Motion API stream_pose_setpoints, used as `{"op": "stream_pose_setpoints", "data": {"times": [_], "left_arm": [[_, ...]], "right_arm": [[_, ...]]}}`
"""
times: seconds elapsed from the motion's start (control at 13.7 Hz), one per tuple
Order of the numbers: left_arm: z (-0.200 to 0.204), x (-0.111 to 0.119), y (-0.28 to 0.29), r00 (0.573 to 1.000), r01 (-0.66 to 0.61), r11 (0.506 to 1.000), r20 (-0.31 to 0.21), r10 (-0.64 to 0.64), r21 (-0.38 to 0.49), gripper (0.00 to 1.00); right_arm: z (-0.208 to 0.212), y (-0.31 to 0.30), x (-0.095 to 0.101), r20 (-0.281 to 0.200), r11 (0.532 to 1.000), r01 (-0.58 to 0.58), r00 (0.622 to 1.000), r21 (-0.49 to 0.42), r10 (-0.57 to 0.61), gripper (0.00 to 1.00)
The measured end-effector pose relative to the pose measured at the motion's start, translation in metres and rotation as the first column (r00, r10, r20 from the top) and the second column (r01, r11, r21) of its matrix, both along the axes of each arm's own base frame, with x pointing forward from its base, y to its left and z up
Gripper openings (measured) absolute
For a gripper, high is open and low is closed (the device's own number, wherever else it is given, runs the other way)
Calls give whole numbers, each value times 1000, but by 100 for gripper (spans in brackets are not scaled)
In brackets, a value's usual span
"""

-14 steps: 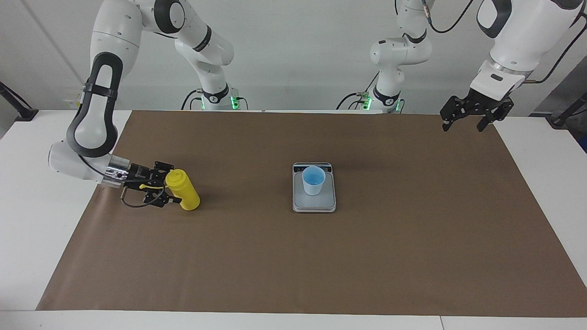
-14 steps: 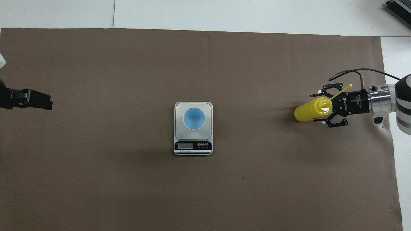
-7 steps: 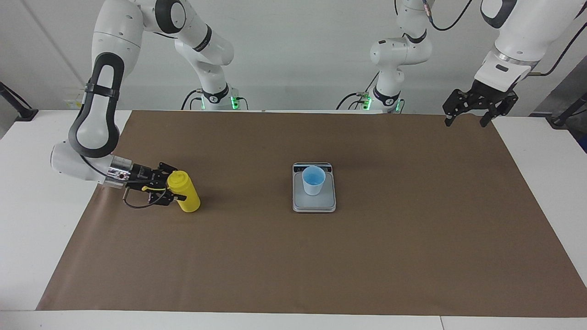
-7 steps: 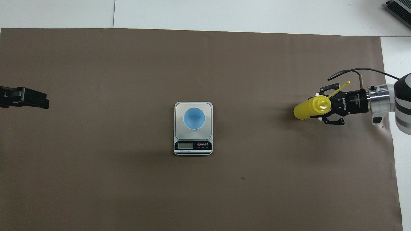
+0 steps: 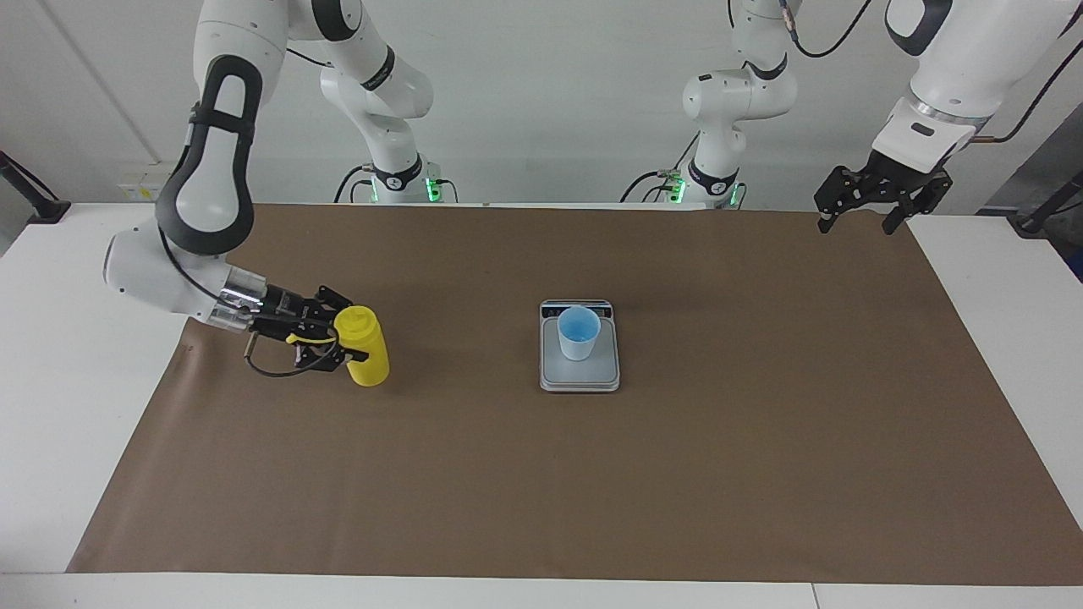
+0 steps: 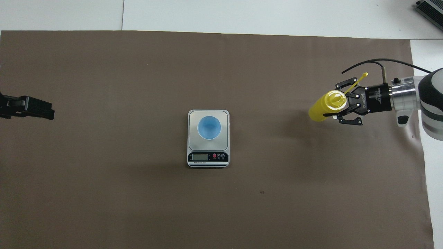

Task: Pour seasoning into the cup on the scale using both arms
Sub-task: 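Lift the yellow bottle with the right gripper toward the cup, then tilt the bottle nozzle down over the blue cup with the right gripper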

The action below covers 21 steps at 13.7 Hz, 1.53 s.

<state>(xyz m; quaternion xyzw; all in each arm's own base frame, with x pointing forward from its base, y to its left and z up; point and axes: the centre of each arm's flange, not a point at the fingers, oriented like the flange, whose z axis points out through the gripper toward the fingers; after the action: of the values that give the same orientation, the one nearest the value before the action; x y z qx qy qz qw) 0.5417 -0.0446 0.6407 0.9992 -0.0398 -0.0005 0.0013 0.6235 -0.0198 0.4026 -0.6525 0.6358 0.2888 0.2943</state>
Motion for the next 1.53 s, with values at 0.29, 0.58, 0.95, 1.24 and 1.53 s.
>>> {"op": "stream_pose_setpoints", "data": {"times": [0.29, 0.58, 0.95, 1.24, 1.53], "left_arm": [[0, 0, 0, 1000, 0, 1000, -1, 0, 0, 100], [0, 0, 0, 1000, -1, 1000, -1, 1, 0, 100], [0, 0, 0, 1000, -1, 1000, -1, 1, 0, 100], [0, 0, 0, 1000, -1, 1000, -1, 1, 0, 100], [0, 0, 0, 1000, -1, 1000, -1, 1, 0, 100]], "right_arm": [[34, 75, 4, 14, 989, 44, 999, -139, -42, 54], [39, 146, 5, 62, 958, 62, 997, -279, -46, 54], [43, 247, -16, 166, 853, 22, 983, -521, 76, 54], [38, 296, -33, 225, 752, 53, 966, -657, 128, 54], [23, 335, -47, 287, 628, 104, 937, -771, 198, 54]]}}
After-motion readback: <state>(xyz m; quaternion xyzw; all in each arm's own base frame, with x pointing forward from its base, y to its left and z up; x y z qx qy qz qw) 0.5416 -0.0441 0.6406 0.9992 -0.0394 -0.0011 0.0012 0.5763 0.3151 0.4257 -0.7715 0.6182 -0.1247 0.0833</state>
